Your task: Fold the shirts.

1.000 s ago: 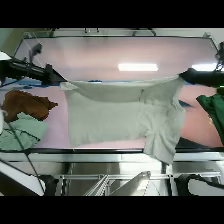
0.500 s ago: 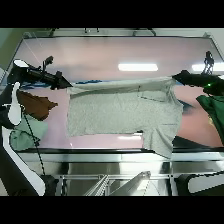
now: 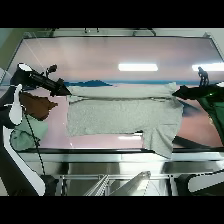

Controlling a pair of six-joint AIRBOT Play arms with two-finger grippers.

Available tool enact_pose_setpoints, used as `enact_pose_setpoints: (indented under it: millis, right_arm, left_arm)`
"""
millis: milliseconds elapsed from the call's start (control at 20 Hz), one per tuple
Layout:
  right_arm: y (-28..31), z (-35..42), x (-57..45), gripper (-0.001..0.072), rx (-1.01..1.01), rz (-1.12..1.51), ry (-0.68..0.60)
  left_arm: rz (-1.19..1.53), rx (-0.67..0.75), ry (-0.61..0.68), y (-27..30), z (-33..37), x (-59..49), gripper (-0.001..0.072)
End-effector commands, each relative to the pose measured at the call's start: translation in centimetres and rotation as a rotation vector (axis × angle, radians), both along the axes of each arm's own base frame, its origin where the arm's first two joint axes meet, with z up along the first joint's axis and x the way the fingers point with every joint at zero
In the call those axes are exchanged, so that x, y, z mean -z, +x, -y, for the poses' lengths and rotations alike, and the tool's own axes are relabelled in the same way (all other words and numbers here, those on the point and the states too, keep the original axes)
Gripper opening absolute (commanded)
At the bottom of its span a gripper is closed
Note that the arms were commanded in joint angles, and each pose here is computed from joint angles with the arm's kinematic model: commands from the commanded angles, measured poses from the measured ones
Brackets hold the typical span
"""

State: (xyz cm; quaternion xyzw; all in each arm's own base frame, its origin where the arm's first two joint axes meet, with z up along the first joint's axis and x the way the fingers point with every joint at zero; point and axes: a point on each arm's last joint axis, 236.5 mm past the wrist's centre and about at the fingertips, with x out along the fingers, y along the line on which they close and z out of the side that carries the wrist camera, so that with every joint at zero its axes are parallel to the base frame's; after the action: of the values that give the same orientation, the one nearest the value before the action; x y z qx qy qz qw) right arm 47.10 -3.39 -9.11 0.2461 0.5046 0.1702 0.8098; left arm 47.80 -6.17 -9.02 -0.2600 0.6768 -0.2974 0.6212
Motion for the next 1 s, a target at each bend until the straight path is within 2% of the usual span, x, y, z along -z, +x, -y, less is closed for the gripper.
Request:
enact_pose_setpoints:
  millis: [0, 50, 100, 150, 200, 250, 300, 550, 650, 750, 950]
  right_arm:
    - [-0.8, -0.5, 1.2, 0.0016, -0.012, -0.041, 0.012]
    - [-0.6, -0.9, 0.9, 0.003, -0.011, -0.036, 0.025]
    - [-0.5, -1.2, 0.4, 0.0114, -0.009, -0.031, 0.045]
    - [-0.6, -1.5, -0.3, 0.0229, -0.013, -0.026, 0.069]
    - [-0.9, -1.6, -1.2, 0.025, -0.026, -0.022, 0.079]
    - [-1.4, -1.6, -2.5, 0.025, -0.045, -0.018, 0.096]
    - [-2.0, -1.3, -3.9, 0.025, -0.054, -0.015, 0.11]
    - [-10.9, 3.4, -4.9, 0.0251, -0.03, -0.218, 0.042]
    - [-14.8, 3.5, -3.2, 0.0255, 0.041, -0.285, 0.086]
    - [-17.9, 2.9, -1.2, 0.0459, 0.105, -0.347, 0.132]
    - [-19.7, 0.8, 2.0, 0.0458, 0.16, -0.375, 0.188]
  left_arm:
    - [-0.002, 0.022, 0.029, -0.2, 0.2, 0.5, 0.001]
    - [-0.002, 0.03, 0.028, -0.3, 0.6, 0.4, 0.0012]
    - [-0.008, 0.042, 0.018, -0.5, 1.1, 0.2, 0.0012]
    - [-0.018, 0.056, 0.012, -0.9, 1.3, 0.0, 0.0013]
    - [-0.03, 0.079, 0.009, -1.4, 1.3, -0.5, 0.0035]
    - [-0.045, 0.096, 0.003, -1.8, 1.3, -1.3, 0.0207]
    - [-0.064, 0.101, 0.002, -2.1, 0.9, -2.3, 0.0255]
    - [-0.043, 0.01, 0.009, -3.9, -1.9, -6.4, 0.0254]
    - [-0.052, -0.025, -0.003, -6.7, -2.4, -6.8, 0.0255]
    - [-0.064, -0.064, -0.013, -9.6, -2.7, -6.4, 0.0255]
    - [-0.133, -0.144, -0.032, -14.9, -2.7, -5.0, 0.0255]
